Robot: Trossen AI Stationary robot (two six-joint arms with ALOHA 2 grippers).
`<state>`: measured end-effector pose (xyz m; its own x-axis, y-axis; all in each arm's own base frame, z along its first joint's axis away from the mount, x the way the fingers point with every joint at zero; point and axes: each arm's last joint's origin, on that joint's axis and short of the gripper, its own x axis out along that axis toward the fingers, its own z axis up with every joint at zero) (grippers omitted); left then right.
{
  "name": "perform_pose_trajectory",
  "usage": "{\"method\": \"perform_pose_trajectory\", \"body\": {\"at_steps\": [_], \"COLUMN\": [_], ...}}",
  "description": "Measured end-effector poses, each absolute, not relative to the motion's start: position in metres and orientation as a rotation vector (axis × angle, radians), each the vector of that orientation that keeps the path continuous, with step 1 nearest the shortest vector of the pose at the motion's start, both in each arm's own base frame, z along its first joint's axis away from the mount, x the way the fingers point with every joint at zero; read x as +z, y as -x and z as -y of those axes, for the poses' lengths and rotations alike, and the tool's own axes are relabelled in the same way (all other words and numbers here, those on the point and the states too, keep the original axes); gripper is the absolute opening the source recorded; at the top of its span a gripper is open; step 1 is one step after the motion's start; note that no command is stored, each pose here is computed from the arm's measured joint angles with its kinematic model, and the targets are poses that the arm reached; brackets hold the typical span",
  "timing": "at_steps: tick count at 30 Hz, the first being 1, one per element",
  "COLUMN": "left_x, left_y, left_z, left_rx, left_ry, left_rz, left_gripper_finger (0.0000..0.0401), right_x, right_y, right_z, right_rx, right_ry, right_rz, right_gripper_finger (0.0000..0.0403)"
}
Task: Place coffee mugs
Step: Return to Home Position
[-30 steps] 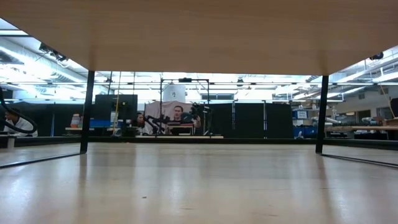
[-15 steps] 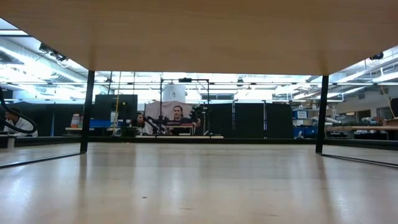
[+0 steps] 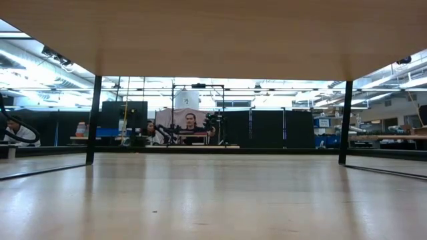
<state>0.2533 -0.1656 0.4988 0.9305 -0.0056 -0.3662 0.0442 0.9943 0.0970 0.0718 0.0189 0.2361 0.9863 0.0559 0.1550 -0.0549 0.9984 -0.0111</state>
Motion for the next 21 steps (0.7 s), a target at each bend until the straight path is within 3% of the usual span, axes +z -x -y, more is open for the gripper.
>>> {"method": "perform_pose_trajectory", "body": {"at_steps": [9,21], "left_x": [0.504,0.532], "left_y": [-0.246,-0.163], "left_z": [0.157,0.097], "left_rx": [0.012,0.138], "left_ry": [-0.140,-0.104], "left_rz": [-0.361,-0.366], "left_gripper_finger": [0.0156,0.0156], "right_x": [0.206,0.191], "right_y": [-0.082,-0.087], "right_z": [-0.023,-0.025], "right_rx": [0.059,0.062], "right_ry": [-0.027,-0.024], "right_rz": [0.080,0.066], "right_gripper_finger": [0.0091,0.0091]}}
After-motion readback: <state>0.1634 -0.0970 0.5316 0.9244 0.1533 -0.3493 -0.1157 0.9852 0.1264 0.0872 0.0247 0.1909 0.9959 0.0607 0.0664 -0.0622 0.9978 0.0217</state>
